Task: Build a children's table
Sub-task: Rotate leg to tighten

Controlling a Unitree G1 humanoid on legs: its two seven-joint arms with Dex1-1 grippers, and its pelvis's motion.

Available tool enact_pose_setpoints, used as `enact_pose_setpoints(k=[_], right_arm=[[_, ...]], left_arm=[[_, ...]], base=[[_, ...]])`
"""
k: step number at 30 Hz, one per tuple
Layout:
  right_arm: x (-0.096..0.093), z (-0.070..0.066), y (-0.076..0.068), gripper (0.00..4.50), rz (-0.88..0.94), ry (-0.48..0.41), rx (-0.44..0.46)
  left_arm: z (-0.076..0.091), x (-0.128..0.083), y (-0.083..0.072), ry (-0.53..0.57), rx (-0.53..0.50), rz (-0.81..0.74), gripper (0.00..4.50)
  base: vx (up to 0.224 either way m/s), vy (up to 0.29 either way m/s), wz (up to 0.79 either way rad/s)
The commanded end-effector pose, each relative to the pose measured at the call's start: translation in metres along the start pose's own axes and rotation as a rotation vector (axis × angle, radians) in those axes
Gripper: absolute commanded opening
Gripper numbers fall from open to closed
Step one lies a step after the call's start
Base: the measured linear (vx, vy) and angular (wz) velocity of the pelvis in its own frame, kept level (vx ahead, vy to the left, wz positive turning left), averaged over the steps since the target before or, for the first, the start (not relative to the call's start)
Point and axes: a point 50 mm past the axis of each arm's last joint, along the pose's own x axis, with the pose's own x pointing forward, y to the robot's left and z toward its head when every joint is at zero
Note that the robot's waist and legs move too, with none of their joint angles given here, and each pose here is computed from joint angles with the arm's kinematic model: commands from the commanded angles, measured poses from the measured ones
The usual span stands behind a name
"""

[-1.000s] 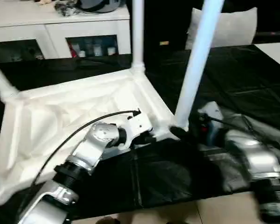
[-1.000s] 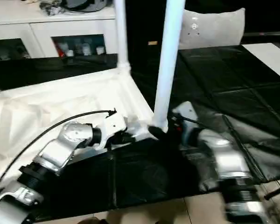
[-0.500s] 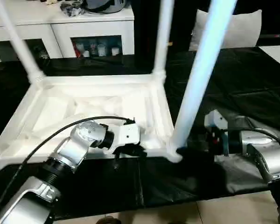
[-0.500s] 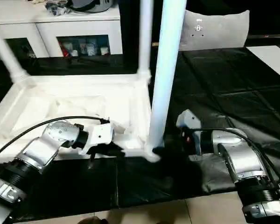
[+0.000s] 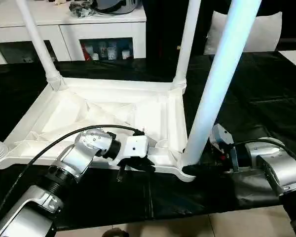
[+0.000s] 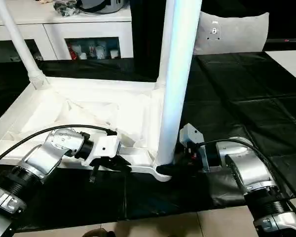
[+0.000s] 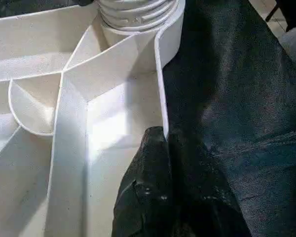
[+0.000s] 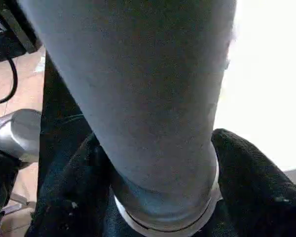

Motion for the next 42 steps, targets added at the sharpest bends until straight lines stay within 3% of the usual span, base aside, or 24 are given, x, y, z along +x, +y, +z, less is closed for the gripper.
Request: enact_pose_setpoints(k=[1, 3, 7, 11, 18, 19, 21, 22, 30, 37, 38, 42], right_arm=[[0.003, 0.0, 0.002, 2.75, 0.012, -0.009, 0.004], [0.005, 0.001, 0.003, 2.7, 0.008, -0.039, 0.019], [0.017, 0.007, -0.01, 2.67, -0.182, -0.153, 0.121], [0.029, 0.007, -0.021, 2.65, -0.335, -0.157, 0.18], [0.06, 0.009, -0.036, 2.64, -0.619, -0.154, 0.292], [0.063, 0.011, -0.04, 2.64, -0.695, -0.163, 0.274], [0.064, 0.013, -0.038, 2.64, -0.664, -0.2, 0.278], [0.064, 0.013, -0.037, 2.99, -0.649, -0.211, 0.284], [0.053, 0.012, -0.033, 3.83, -0.603, -0.228, 0.269], [0.022, 0.005, -0.022, 4.44, -0.453, -0.166, 0.127], [0.011, 0.003, -0.02, 4.44, -0.414, -0.141, 0.099], [-0.002, 0.002, -0.019, 4.44, -0.379, -0.093, 0.048]], left_arm=[[0.001, 0.008, -0.006, 0.017, 0.017, -0.089, 0.0], [0.003, 0.008, -0.005, -0.021, -0.019, -0.073, 0.0], [0.011, 0.012, -0.001, -0.096, -0.131, 0.036, 0.0], [0.016, 0.018, 0.004, -0.119, -0.195, 0.133, 0.0], [0.042, 0.041, 0.02, -0.2, -0.322, 0.381, 0.0], [0.046, 0.044, 0.023, -0.203, -0.317, 0.418, 0.0], [0.046, 0.044, 0.023, -0.21, -0.305, 0.419, 0.0], [0.046, 0.043, 0.023, -0.211, -0.306, 0.419, 0.0], [0.033, 0.034, 0.021, -0.138, -0.257, 0.417, 0.0], [0.01, 0.018, 0.013, -0.057, -0.174, 0.328, 0.0], [0.008, 0.014, 0.009, -0.053, -0.134, 0.272, 0.0], [0.003, 0.011, 0.003, -0.032, -0.085, 0.182, 0.0]], base=[[0.0, 0.0, 0.0], [0.0, 0.0, 0.0], [0.0, 0.0, 0.0], [0.0, 0.0, 0.0], [0.0, 0.0, 0.0], [0.0, 0.0, 0.0], [0.0, 0.0, 0.0], [0.0, 0.0, 0.0], [0.0, 0.0, 0.0], [0.0, 0.0, 0.0], [0.0, 0.0, 0.0], [0.0, 0.0, 0.0]])
